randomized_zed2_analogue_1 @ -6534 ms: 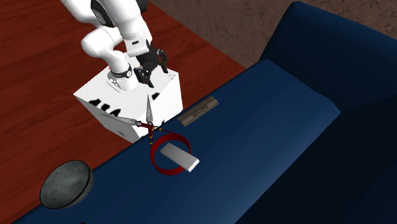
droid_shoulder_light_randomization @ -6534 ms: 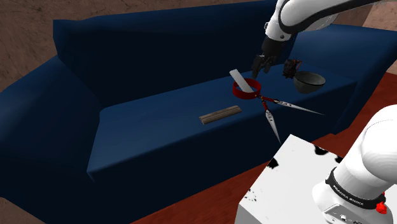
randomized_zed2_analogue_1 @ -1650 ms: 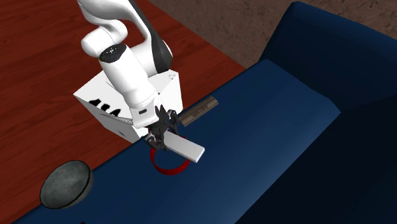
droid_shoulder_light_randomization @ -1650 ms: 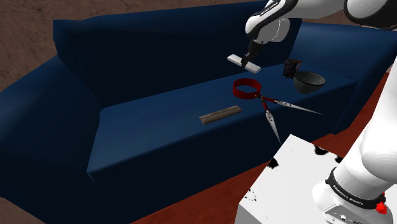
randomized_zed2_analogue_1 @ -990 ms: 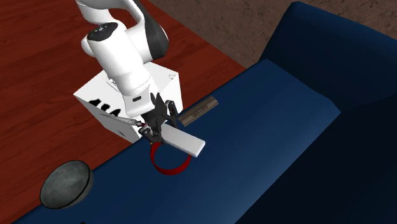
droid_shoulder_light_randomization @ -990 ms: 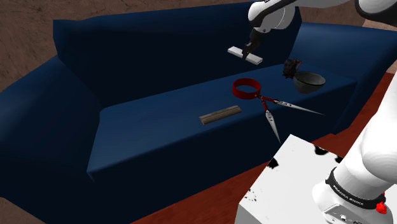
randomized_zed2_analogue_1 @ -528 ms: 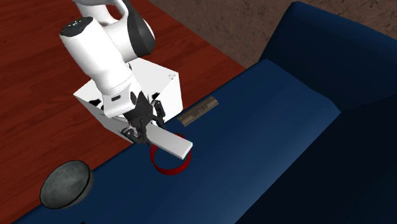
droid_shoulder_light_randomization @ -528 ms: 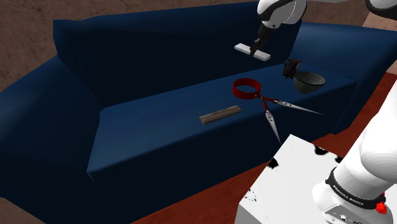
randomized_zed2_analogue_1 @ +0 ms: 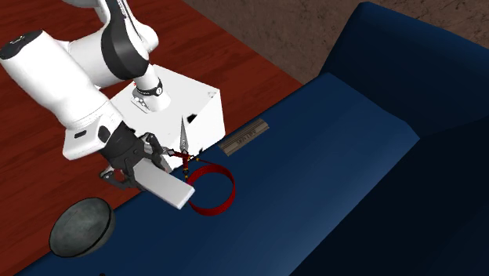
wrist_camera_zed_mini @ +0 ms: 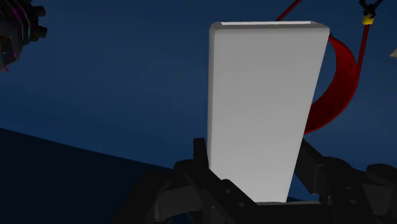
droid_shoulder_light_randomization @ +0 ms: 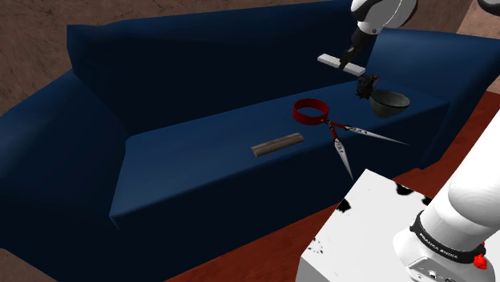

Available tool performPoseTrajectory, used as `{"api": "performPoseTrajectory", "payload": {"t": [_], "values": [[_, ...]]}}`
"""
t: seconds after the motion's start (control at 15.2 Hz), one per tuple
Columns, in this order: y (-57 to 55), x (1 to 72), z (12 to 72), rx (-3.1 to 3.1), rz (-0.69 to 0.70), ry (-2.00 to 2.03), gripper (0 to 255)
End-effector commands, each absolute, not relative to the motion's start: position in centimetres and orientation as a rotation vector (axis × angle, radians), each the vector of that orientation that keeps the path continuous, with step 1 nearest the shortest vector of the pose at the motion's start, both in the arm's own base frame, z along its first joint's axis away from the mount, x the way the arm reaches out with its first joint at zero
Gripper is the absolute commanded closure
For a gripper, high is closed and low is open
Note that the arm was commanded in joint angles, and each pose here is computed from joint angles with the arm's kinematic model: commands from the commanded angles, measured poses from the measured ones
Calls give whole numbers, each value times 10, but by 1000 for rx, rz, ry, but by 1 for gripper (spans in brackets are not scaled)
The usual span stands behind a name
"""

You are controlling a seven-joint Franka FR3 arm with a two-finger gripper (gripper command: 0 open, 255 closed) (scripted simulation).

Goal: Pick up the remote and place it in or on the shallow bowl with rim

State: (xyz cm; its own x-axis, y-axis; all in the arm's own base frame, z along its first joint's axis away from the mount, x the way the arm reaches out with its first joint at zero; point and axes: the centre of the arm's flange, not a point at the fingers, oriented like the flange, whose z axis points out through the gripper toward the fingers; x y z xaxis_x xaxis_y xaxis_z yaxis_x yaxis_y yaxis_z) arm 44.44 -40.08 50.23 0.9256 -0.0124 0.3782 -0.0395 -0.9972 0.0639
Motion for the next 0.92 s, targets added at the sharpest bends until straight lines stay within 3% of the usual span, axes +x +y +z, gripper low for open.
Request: {"api": "performPoseTrajectory", "payload": {"t": [0.0, 0.86], "values": [[-420, 426, 501, 3014, 592, -38, 255], [-541, 304, 495, 3014, 592, -38, 255]]}}
